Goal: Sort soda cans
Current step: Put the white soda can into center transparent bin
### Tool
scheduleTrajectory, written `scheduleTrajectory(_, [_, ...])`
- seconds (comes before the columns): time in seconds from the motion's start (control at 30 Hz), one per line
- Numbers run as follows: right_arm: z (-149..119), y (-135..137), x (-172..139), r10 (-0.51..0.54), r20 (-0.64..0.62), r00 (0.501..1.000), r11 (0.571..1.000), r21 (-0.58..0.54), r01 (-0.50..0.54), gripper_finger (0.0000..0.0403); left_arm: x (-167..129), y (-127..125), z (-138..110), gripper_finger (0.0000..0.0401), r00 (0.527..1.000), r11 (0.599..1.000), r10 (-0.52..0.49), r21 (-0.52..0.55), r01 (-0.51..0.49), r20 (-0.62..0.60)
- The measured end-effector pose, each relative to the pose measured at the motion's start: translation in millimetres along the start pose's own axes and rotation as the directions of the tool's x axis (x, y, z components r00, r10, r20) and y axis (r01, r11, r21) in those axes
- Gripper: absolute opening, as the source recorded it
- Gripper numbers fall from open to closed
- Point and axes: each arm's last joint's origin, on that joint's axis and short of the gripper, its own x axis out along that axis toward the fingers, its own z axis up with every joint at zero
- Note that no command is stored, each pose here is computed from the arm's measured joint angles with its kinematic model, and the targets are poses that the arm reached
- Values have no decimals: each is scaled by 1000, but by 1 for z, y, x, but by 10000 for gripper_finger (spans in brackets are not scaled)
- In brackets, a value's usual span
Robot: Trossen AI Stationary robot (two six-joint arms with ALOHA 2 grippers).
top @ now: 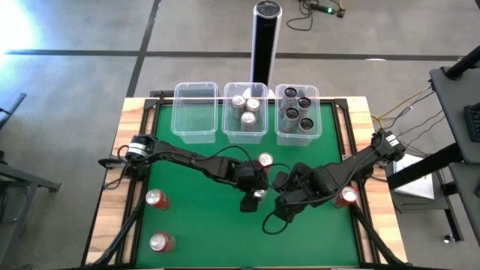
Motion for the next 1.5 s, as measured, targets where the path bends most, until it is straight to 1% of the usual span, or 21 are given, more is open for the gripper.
scheduleTrajectory(0.17, [1, -1, -1, -8, 17, 1000, 1000, 5, 8, 382, 3, 0, 0, 285, 1000, 1000, -19, -4, 19, -2])
scheduleTrajectory(0.23, [2, -2, -5, 3, 20, 1000, 1000, 26, -4, 382, 5, -1, -1, 284, 1000, 1000, -22, -11, 22, -2])
scheduleTrajectory(0.3, [6, -4, -18, 35, 45, 998, 998, 41, -37, 382, 3, -2, 0, 284, 1000, 1000, -18, -10, 18, 1])
scheduleTrajectory(0.37, [11, -6, -34, 73, 80, 994, 996, 52, -77, 382, -7, -3, 1, 284, 1000, 1000, -20, -7, 20, 8])
scheduleTrajectory(0.43, [16, -8, -48, 86, 152, 985, 994, 53, -95, 382, -30, -4, 5, 284, 1000, 1000, -24, 3, 24, 10])
scheduleTrajectory(0.47, [19, -10, -56, 93, 191, 977, 993, 56, -105, 382, -49, -3, 10, 284, 1000, 1000, -20, 12, 20, 21])
scheduleTrajectory(0.57, [24, -20, -86, 93, 328, 940, 992, 49, -115, 382, -108, 1, 25, 284, 993, 997, 51, 56, -57, 104])
scheduleTrajectory(0.67, [30, -25, -105, 68, 429, 901, 995, 30, -90, 382, -156, 13, 31, 284, 978, 985, 146, 73, -158, 151])
scheduleTrajectory(0.77, [34, -27, -115, 36, 492, 870, 999, 15, -49, 382, -194, 32, 34, 284, 942, 967, 244, 17, -255, 231])
scheduleTrajectory(0.87, [37, -31, -123, 19, 532, 847, 999, 29, -40, 382, -218, 54, 31, 284, 884, 925, 380, -82, -372, 271])
scheduleTrajectory(0.93, [38, -32, -125, 15, 539, 842, 998, 37, -41, 382, -221, 70, 29, 284, 844, 885, 466, -139, -445, 264])
scheduleTrajectory(1.0, [38, -31, -124, 13, 539, 842, 998, 38, -40, 382, -219, 87, 24, 284, 819, 847, 531, -176, -502, 218])
scheduleTrajectory(1.17, [40, -26, -117, 6, 529, 848, 996, 75, -54, 382, -201, 130, 17, 284, 796, 788, 597, -259, -559, 99])
scheduleTrajectory(1.27, [39, -20, -112, 21, 507, 862, 993, 87, -76, 382, -183, 149, 12, 284, 803, 777, 596, -273, -567, 28])
scheduleTrajectory(1.4, [39, -13, -105, 33, 480, 876, 992, 91, -87, 382, -164, 162, 7, 284, 807, 770, 589, -278, -574, -35])
scheduleTrajectory(1.5, [39, -10, -102, 31, 473, 880, 992, 92, -85, 382, -152, 168, 5, 284, 828, 783, 557, -294, -549, -61])
